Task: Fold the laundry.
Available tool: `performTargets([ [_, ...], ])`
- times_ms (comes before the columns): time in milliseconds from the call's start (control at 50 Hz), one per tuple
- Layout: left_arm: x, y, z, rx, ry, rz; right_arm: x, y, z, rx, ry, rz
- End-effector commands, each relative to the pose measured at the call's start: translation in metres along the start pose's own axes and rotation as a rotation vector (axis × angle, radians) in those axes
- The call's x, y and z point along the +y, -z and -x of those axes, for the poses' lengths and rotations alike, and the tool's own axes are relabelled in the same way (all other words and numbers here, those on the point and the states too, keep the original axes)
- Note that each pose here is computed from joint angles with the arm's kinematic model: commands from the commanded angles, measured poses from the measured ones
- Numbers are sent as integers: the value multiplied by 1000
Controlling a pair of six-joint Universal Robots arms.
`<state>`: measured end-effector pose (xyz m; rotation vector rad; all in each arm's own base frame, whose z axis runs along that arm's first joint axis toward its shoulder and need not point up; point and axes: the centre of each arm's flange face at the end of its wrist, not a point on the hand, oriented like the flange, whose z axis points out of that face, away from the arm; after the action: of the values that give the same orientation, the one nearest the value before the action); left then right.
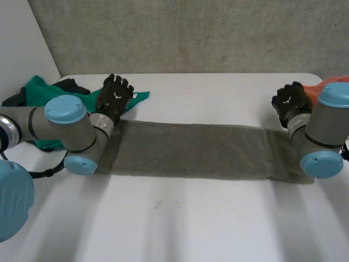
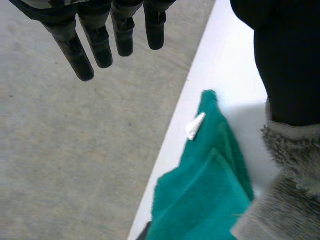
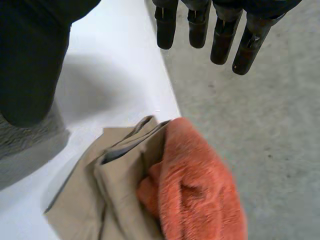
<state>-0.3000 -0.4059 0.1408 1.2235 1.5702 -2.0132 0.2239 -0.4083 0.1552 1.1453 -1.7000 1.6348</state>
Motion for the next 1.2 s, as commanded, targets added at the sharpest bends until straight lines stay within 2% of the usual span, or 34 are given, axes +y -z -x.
performTargets([
  [20, -25, 25, 17, -15, 10, -12, -22, 34, -27, 39, -109, -34],
  [60, -31, 33, 18, -6, 13, -12, -26, 45, -34, 32, -155, -38],
  [160, -53, 71, 23, 32, 48, -18, -29, 90, -39, -139, -296, -15],
  [300, -56, 109, 19, 86, 180, 15, 18, 116, -34, -351, -527, 165],
  [420, -54, 120, 16, 106, 268, 36, 40, 115, -24, -365, -577, 167],
  [600, -49, 120, 14, 108, 281, 51, 69, 94, 2, -356, -576, 191],
  [720, -47, 122, 13, 112, 283, 57, 82, 81, -4, -300, -545, 206],
  [880, -51, 125, 19, 100, 282, 48, 101, 82, -45, -162, -459, 219],
  [960, -53, 128, 24, 90, 281, 44, 131, 85, -82, -57, -320, 282],
  [1060, -55, 133, 34, 70, 282, 44, 145, 84, -98, -27, -171, 300],
  [1100, -55, 134, 36, 65, 284, 44, 137, 83, -100, -25, -132, 275],
  [1200, -58, 135, 43, 44, 284, 38, 47, 79, -79, -41, -47, -6],
])
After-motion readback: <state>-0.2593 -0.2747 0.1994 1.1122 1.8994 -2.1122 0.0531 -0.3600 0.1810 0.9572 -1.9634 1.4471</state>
